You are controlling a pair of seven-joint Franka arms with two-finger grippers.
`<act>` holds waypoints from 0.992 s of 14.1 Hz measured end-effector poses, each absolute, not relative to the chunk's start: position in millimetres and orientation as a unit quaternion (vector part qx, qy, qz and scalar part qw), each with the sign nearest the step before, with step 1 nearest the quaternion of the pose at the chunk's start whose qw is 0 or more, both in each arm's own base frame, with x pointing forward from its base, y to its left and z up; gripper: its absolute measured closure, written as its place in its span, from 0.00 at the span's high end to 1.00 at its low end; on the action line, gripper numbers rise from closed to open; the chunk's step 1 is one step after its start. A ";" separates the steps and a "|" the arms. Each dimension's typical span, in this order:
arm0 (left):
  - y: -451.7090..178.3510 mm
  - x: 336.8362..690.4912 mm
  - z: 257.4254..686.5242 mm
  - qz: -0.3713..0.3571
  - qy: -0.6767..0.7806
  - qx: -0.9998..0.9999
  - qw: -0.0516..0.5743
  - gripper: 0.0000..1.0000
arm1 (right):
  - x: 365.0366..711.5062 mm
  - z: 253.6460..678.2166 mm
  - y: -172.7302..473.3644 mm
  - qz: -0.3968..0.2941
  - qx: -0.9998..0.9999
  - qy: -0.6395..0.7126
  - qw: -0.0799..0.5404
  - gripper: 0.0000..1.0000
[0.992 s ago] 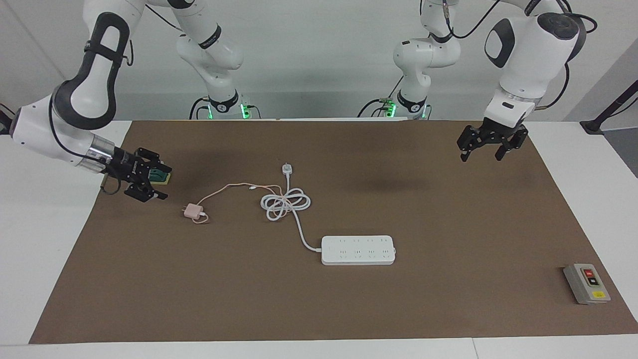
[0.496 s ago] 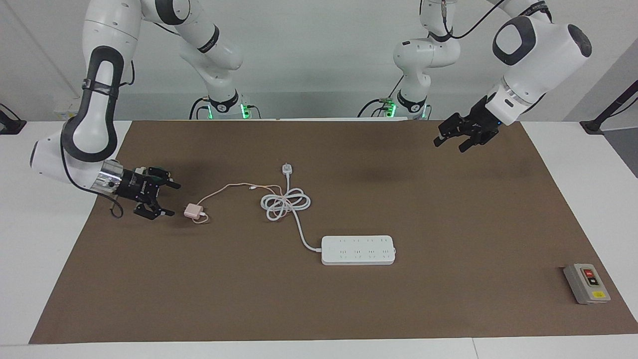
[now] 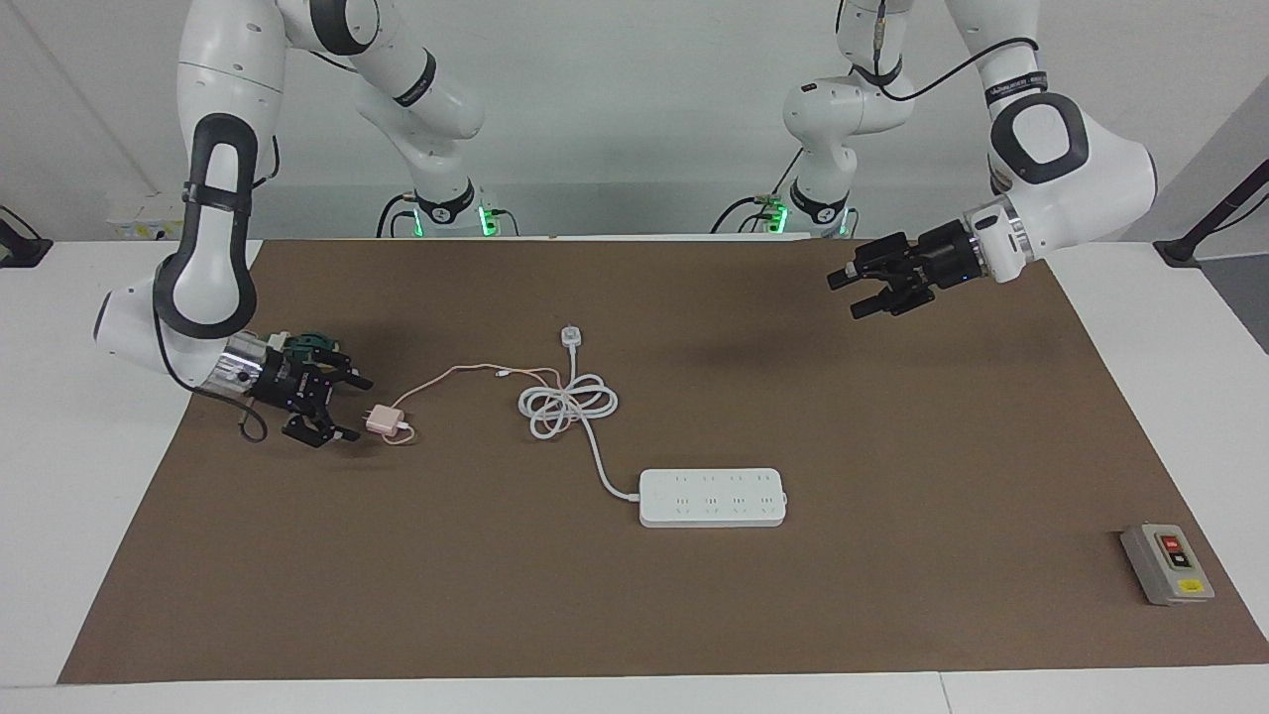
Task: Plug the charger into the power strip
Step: 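Reach the left gripper toward the power strip while the right gripper reaches the charger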
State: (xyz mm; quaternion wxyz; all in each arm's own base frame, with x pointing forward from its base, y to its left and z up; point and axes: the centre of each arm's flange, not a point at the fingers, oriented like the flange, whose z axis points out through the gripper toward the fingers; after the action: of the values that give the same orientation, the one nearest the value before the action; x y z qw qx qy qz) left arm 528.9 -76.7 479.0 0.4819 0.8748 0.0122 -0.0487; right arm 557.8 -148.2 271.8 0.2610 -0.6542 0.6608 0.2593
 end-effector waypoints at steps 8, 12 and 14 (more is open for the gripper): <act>-108.2 530.9 475.5 -0.056 0.017 0.840 0.540 1.00 | 553.7 255.5 -130.3 0.248 -0.667 0.652 0.260 1.00; -132.3 524.7 470.9 -0.065 0.046 0.793 0.604 1.00 | 550.2 251.0 -128.2 0.251 -0.667 0.647 0.271 0.93; -148.3 519.7 457.5 -0.080 0.060 0.770 0.630 1.00 | 548.8 249.4 -127.9 0.251 -0.668 0.646 0.272 0.74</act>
State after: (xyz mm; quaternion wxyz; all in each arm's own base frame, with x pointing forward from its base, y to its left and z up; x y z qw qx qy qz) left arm 519.7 -148.3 457.5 0.6297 0.7704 0.0599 -0.0795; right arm 548.8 -127.9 249.4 0.2716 -0.6677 0.6459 0.2514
